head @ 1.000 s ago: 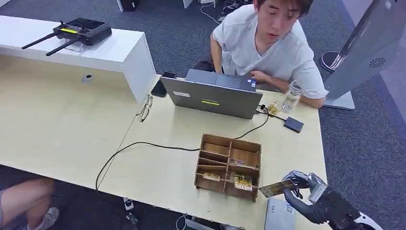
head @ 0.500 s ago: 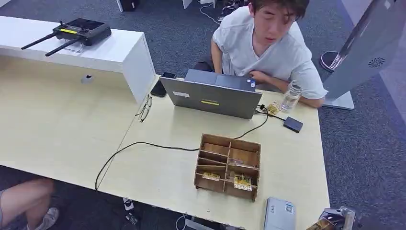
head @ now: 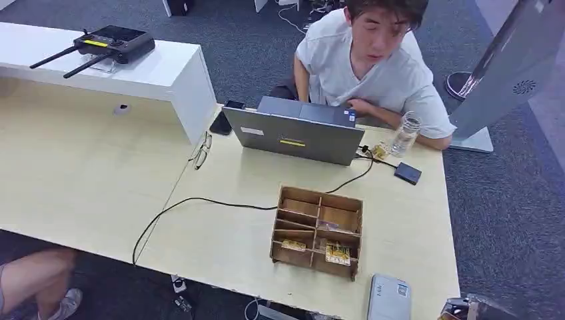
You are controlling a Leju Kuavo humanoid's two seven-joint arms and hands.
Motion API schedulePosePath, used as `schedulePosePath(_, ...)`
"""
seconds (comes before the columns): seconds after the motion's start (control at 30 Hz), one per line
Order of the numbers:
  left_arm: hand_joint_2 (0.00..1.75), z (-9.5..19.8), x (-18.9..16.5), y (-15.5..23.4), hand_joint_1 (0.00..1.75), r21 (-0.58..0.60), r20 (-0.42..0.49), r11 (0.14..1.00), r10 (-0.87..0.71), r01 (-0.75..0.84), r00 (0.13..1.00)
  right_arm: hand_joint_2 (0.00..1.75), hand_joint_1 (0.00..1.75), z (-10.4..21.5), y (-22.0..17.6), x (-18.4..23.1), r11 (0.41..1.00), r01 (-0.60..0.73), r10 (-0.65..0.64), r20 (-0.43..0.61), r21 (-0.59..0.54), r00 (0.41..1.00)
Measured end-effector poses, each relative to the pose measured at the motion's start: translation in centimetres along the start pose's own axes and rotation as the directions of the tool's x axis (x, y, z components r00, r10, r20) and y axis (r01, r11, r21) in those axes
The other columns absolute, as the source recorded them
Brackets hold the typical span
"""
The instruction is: Pass the card to the sensor for recognition and then transmit it.
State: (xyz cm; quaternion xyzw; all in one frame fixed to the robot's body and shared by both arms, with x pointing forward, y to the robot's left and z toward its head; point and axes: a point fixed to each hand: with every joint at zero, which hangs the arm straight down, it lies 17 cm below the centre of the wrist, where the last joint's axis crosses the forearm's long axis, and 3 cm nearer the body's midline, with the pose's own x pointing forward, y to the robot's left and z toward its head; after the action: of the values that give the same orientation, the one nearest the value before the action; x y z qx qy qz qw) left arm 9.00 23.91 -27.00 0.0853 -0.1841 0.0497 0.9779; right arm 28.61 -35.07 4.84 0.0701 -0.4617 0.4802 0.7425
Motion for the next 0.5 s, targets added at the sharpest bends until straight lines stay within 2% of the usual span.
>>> schedulePosePath(0.5,0.0,0.0,0.1,0.0,0.0,0.003,0.001,1.0,-0.009,0.009,1.0,1.75,1.75,-3.8,2.2,1.6,1.0,0.019,-0.02,0.038,0.018,0.999)
